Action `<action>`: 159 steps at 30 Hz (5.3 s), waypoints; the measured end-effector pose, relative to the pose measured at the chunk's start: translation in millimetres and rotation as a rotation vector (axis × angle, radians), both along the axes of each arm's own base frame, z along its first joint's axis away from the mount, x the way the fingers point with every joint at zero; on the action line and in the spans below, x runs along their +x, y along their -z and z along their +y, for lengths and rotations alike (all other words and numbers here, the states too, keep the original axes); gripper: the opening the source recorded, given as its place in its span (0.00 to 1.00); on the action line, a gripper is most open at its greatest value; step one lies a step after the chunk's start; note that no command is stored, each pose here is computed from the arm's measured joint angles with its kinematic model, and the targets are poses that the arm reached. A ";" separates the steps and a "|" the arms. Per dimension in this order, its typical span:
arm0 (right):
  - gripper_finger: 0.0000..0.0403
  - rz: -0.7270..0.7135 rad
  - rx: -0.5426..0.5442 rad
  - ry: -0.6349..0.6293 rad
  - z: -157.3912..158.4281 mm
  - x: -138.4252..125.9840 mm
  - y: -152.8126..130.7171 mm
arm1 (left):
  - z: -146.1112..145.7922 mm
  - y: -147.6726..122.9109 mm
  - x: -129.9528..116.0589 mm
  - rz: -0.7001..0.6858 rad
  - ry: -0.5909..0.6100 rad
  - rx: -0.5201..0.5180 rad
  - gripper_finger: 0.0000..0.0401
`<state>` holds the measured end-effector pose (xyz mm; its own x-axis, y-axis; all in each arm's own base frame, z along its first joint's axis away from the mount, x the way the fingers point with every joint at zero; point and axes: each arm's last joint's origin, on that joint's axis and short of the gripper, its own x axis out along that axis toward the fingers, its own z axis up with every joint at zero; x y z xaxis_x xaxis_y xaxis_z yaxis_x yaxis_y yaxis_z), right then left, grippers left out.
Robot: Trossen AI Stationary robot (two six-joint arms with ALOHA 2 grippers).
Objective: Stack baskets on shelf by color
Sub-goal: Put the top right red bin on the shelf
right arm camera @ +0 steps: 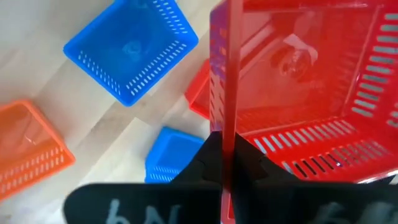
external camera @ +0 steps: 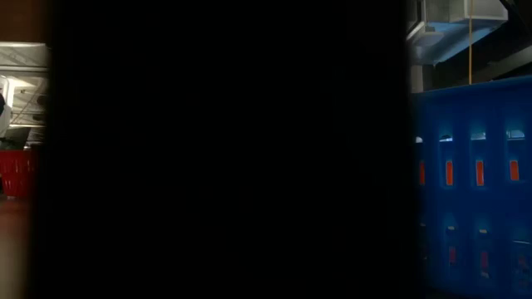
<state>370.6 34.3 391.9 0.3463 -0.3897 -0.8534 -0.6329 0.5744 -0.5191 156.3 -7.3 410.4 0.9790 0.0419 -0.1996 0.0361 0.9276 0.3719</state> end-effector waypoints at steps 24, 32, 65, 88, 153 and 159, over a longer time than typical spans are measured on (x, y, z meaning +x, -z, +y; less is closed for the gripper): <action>0.00 0.023 -0.011 -0.025 0.4 3.4 4.2 | -4.7 27.9 59.5 0.196 -0.162 0.427 0.30; 0.00 0.038 -0.012 -0.025 1.2 9.2 11.1 | 2.2 34.4 68.0 0.233 -0.188 0.425 0.30; 0.00 0.051 -0.021 -0.025 2.2 14.6 17.6 | 4.8 62.3 92.2 0.388 -0.167 0.373 0.30; 0.08 0.005 -0.022 -0.019 4.7 16.9 15.2 | 0.5 85.3 112.4 0.512 -0.124 0.523 0.01; 0.36 -0.649 0.354 0.148 78.8 -82.5 -94.5 | -53.9 29.2 -16.4 0.345 0.326 -0.162 0.00; 0.36 -0.616 0.378 0.131 75.4 -93.2 -98.0 | -75.2 28.1 -27.5 0.409 0.517 -0.314 0.00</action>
